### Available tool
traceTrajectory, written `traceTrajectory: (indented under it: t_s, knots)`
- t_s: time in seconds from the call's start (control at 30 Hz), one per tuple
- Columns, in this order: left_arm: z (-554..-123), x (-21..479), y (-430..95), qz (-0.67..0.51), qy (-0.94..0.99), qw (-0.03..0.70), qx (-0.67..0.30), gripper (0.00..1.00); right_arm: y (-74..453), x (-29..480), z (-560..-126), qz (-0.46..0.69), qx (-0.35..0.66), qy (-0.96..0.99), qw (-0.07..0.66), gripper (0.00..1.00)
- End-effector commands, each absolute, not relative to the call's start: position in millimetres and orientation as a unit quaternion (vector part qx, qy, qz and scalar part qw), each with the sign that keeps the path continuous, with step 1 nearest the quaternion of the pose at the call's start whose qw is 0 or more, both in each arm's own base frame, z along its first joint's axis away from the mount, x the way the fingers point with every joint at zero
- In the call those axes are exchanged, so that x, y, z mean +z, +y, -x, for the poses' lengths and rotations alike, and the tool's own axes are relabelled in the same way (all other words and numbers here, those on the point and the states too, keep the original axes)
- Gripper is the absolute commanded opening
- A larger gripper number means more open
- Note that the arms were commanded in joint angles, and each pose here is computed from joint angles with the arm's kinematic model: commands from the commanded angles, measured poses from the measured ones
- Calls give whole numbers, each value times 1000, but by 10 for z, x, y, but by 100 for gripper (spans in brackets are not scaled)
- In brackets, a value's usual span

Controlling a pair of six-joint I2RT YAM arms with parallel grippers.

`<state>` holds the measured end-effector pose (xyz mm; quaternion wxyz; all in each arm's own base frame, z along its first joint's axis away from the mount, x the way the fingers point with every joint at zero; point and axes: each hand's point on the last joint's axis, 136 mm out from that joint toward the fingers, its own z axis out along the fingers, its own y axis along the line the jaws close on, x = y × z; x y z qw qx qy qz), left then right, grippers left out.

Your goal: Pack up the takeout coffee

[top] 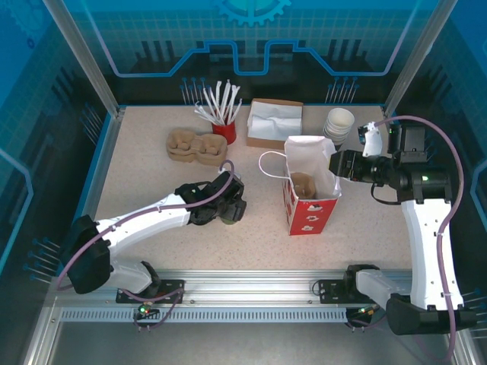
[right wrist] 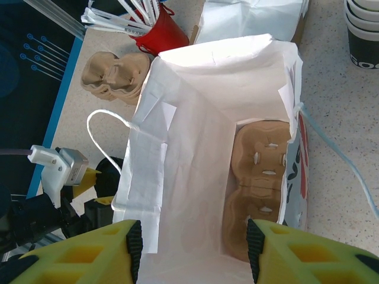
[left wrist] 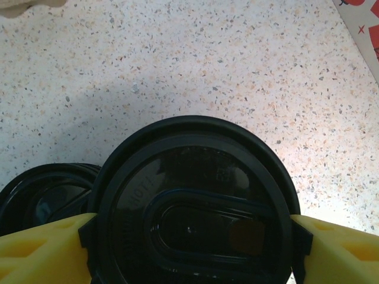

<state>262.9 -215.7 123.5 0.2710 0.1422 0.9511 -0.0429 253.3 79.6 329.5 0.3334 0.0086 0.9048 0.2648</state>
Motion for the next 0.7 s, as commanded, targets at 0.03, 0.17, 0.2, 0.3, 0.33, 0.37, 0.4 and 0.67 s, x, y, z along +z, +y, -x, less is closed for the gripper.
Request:
traceTrajectory:
  t_s: [0.03, 0.17, 0.2, 0.3, 0.33, 0.37, 0.4, 0.67]
  knots:
    - [-2529, 1039, -2063, -143, 962, 232, -15, 78, 834, 3433, -2562, 14, 266, 898, 349, 52]
    - [-2533, 1040, -2073, -141, 962, 233, -18, 75, 830, 3456, -2618, 16, 266, 897, 352, 53]
    - [-2536, 1041, -2071, -140, 962, 234, -17, 74, 829, 3456, -2640, 16, 266, 897, 353, 53]
    - [-2540, 1052, -2080, -138, 962, 236, -20, 72, 836, 3437, -2674, 15, 269, 897, 350, 53]
    - [-2546, 1055, -2084, -138, 961, 237, -21, 71, 842, 3432, -2685, 15, 270, 897, 348, 53]
    - [-2545, 1044, -2083, -138, 962, 236, -20, 70, 843, 3419, -2695, 15, 271, 898, 346, 53]
    - [-2548, 1040, -2087, -138, 962, 236, -19, 70, 843, 3414, -2705, 15, 271, 898, 346, 53]
    - [-2537, 897, -2089, -140, 966, 217, -9, 70, 817, 3396, -2824, 33, 257, 897, 359, 54]
